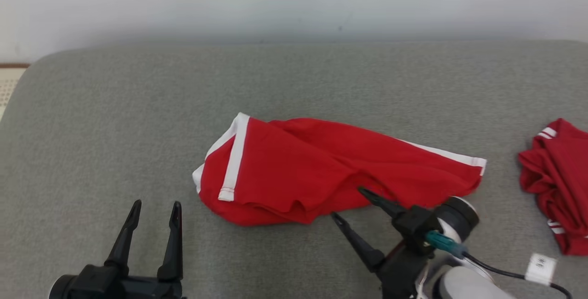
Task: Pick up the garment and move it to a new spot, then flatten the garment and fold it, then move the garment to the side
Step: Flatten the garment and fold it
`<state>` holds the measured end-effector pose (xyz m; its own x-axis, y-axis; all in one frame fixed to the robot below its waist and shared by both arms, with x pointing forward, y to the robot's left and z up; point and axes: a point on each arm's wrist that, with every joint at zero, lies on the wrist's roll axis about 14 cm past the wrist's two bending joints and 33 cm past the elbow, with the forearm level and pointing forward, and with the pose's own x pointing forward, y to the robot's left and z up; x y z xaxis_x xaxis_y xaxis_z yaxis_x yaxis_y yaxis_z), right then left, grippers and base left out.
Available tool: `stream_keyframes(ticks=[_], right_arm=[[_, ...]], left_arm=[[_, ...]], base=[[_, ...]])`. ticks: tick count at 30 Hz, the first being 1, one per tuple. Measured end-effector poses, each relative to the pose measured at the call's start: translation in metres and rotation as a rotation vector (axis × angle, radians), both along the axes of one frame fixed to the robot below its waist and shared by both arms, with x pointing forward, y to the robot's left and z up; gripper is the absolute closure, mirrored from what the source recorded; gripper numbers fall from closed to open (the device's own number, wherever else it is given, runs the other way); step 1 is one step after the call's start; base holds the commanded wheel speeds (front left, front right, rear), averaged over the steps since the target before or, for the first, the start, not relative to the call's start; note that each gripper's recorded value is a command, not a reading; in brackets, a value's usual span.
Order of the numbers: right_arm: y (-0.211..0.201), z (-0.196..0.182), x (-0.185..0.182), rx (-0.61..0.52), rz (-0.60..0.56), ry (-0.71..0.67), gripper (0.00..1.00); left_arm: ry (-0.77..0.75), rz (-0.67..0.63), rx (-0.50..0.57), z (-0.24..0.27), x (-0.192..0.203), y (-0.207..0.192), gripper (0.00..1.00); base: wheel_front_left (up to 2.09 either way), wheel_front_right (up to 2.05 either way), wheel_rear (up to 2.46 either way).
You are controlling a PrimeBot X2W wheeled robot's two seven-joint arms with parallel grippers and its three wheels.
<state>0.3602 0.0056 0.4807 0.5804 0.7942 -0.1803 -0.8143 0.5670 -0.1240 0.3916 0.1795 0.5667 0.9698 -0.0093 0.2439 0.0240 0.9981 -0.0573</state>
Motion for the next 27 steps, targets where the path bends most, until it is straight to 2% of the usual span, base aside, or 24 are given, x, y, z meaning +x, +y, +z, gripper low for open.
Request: stream_keyframes(ticks=[3,10,11,12,13,14,20,21,24,27], right_arm=[[0.016,-0.014,0.001,-0.031,0.075,0.026,0.00],[0.033,-0.052,0.014,-0.137,0.172,0.071,0.00],[0.036,-0.056,0.016,-0.144,0.182,0.074,0.04],[0.039,-0.058,0.018,-0.140,0.189,0.078,0.45],[0.041,-0.061,0.019,-0.141,0.194,0.082,0.92],[0.042,-0.063,0.020,-0.140,0.198,0.090,1.00],[0.043,-0.052,0.035,-0.053,0.157,0.097,1.00],[0.041,-0.040,0.040,0.012,0.126,0.100,1.00],[0.029,-0.020,0.049,0.099,0.066,0.084,1.00],[0.013,-0.012,0.055,0.134,0.007,0.075,1.00]], left_arm=[[0.011,0.012,0.007,-0.004,0.002,0.004,0.00],[0.032,0.036,0.010,-0.012,0.007,0.009,0.00],[0.035,0.042,0.010,-0.013,0.008,0.010,0.00],[0.039,0.048,0.009,-0.015,0.008,0.012,0.00],[0.045,0.049,0.009,-0.017,0.008,0.012,0.00],[0.050,0.052,0.011,-0.019,0.008,0.013,0.00],[0.054,0.061,0.010,-0.022,0.011,0.016,0.00],[0.050,0.059,0.006,-0.021,0.013,0.015,0.00],[0.048,0.043,0.010,-0.021,0.017,0.010,0.00],[0.046,0.033,0.007,-0.022,0.020,0.007,0.00]], base=[[0.00,0.00,0.00],[0.00,0.00,0.00],[0.00,0.00,0.00],[0.00,0.00,0.00],[0.00,0.00,0.00],[0.00,0.00,0.00],[0.00,0.00,0.00],[0.00,0.00,0.00],[0.00,0.00,0.00],[0.00,0.00,0.00]])
